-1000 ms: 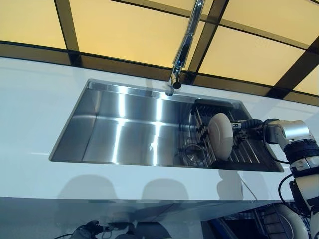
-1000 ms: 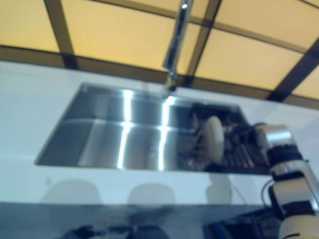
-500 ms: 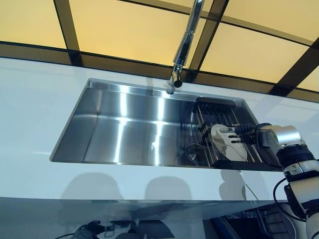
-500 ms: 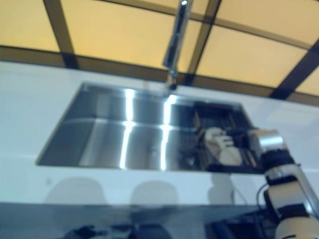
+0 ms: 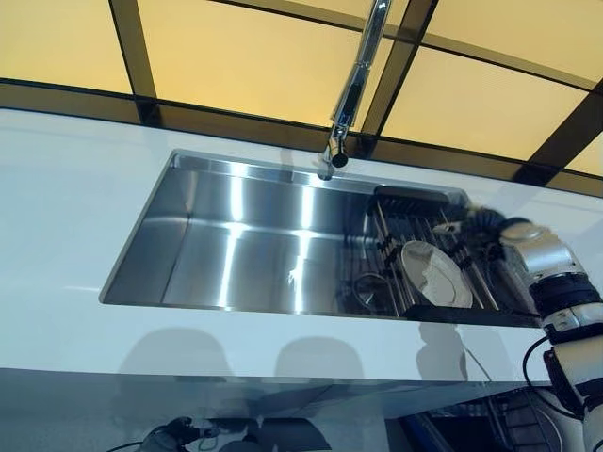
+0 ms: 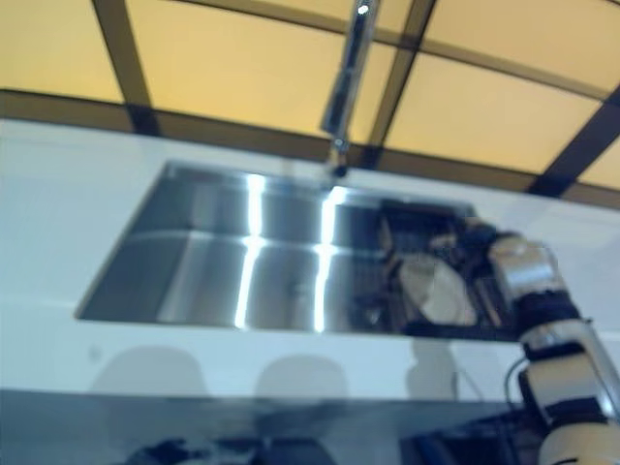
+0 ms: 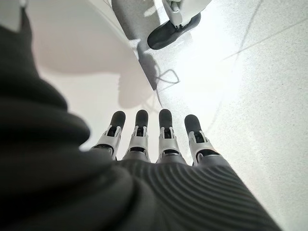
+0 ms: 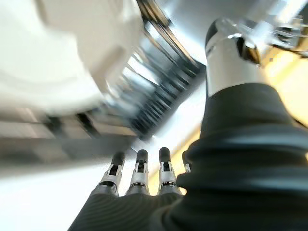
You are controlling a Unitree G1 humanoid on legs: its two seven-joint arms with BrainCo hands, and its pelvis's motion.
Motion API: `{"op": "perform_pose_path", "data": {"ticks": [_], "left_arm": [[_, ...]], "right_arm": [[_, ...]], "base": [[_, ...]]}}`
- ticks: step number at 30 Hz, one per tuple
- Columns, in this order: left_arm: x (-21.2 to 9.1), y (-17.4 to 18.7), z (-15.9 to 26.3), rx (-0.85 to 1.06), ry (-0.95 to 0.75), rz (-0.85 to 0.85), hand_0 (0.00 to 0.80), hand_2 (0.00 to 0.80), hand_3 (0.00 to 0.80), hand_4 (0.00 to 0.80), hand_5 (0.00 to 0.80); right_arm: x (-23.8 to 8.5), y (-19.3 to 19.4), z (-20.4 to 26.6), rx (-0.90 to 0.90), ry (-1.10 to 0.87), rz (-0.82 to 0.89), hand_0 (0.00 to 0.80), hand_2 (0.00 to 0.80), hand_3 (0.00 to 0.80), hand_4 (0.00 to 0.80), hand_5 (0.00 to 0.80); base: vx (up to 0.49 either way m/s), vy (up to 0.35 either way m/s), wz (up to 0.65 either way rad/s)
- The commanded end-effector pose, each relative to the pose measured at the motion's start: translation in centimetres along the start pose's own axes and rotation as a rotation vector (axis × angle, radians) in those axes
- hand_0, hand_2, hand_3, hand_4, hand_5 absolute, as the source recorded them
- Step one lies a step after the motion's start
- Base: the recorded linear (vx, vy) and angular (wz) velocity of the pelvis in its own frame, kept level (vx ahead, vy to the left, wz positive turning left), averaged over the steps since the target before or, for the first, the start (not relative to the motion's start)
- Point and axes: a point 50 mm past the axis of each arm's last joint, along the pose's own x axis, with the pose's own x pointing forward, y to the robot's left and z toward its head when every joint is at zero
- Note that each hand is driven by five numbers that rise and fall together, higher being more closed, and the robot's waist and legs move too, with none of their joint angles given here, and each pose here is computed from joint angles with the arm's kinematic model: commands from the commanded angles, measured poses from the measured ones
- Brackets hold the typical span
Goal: Take plates into dishwasher
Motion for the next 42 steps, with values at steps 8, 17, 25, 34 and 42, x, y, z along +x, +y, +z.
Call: {"op": "perform_pose_path", "data": {"ticks": [8, 17, 25, 34, 42], "left_arm": [[0.0, 0.2, 0.9, -0.028, -0.039, 0.012, 0.0, 0.0, 0.0, 0.0, 0.0], [0.0, 0.8, 0.9, -0.049, -0.038, 0.028, 0.0, 0.0, 0.0, 0.0, 0.0], [0.0, 1.6, 1.2, -0.055, -0.046, 0.046, 0.0, 0.0, 0.0, 0.0, 0.0], [0.1, 1.3, 2.1, -0.062, -0.061, 0.039, 0.0, 0.0, 0.0, 0.0, 0.0], [0.1, 1.3, 2.3, -0.081, -0.061, 0.037, 0.0, 0.0, 0.0, 0.0, 0.0]], "right_arm": [[-5.2, -6.4, 10.8, -0.292, -0.442, -0.287, 0.0, 0.0, 0.0, 0.0, 0.0], [-5.8, -2.9, 9.5, -0.527, -0.43, 0.055, 0.0, 0.0, 0.0, 0.0, 0.0], [-4.8, -0.7, 7.1, -0.545, -0.342, 0.213, 0.0, 0.0, 0.0, 0.0, 0.0], [-3.7, 1.6, 3.8, -0.492, -0.228, 0.292, 0.0, 0.0, 0.0, 0.0, 0.0], [-3.6, 3.0, 2.1, -0.488, -0.169, 0.35, 0.0, 0.0, 0.0, 0.0, 0.0]], "base": [[0.001, -0.001, 0.0], [0.0, 0.0, 0.0], [-0.011, -0.01, 0.01], [-0.003, 0.003, 0.01], [0.0, 0.0, 0.0]]}}
